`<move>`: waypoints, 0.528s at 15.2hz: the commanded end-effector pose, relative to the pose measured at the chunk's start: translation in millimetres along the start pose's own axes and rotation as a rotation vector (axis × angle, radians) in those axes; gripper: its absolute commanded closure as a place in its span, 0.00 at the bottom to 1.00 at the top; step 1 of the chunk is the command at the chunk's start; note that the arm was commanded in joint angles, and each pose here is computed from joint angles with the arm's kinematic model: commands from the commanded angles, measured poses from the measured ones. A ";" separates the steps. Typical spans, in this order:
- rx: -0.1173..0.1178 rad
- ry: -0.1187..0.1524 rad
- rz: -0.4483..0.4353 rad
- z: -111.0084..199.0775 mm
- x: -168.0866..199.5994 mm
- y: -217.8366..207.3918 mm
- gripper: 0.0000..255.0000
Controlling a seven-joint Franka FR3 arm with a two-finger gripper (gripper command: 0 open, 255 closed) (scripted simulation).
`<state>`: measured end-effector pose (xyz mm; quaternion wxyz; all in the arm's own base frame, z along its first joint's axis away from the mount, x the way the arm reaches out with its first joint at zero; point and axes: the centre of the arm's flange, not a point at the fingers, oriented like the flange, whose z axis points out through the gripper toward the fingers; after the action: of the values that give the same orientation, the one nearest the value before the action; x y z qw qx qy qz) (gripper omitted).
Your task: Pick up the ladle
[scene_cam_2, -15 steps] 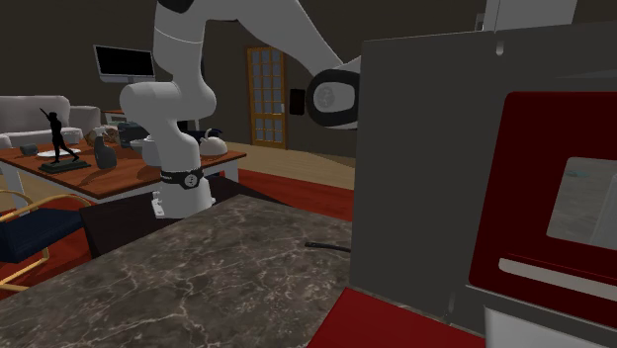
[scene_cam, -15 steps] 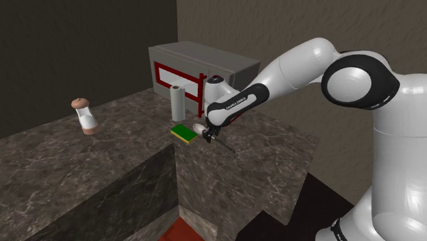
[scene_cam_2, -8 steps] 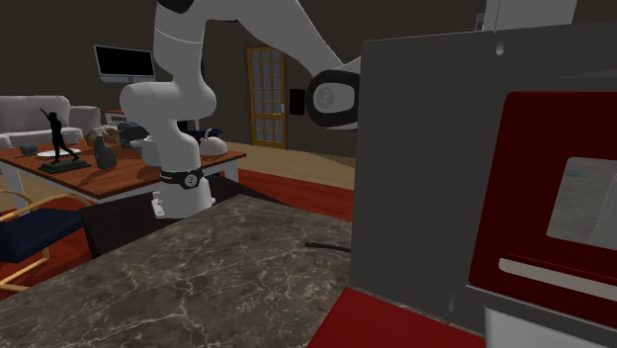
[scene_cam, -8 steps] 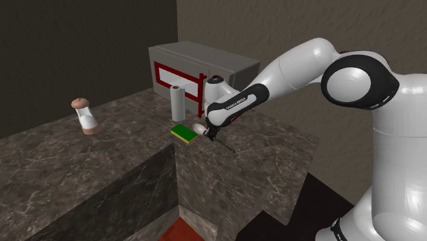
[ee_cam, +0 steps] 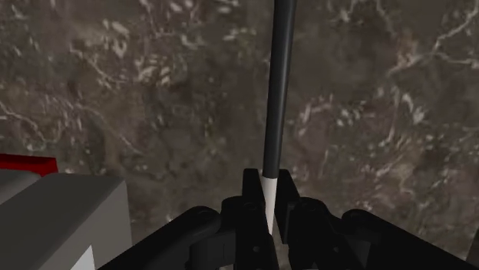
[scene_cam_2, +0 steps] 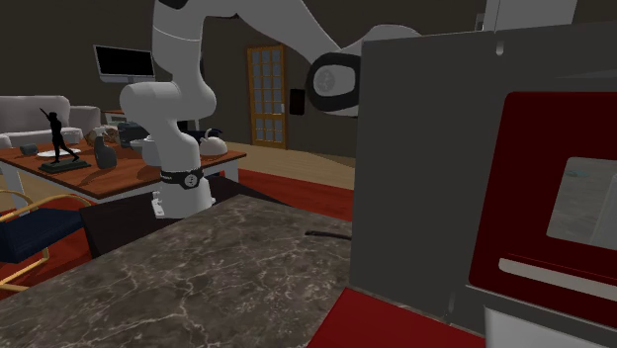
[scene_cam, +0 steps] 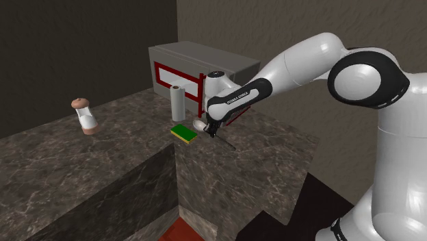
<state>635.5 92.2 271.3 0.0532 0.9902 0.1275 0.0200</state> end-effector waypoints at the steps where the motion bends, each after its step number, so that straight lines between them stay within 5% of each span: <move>1: 0.000 0.000 0.000 -10.8 -0.9 1.1 1.00; 8: 0.000 0.000 0.000 -47.5 0.1 5.2 1.00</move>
<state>634.0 92.1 313.1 0.0532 0.9902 0.1274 0.0200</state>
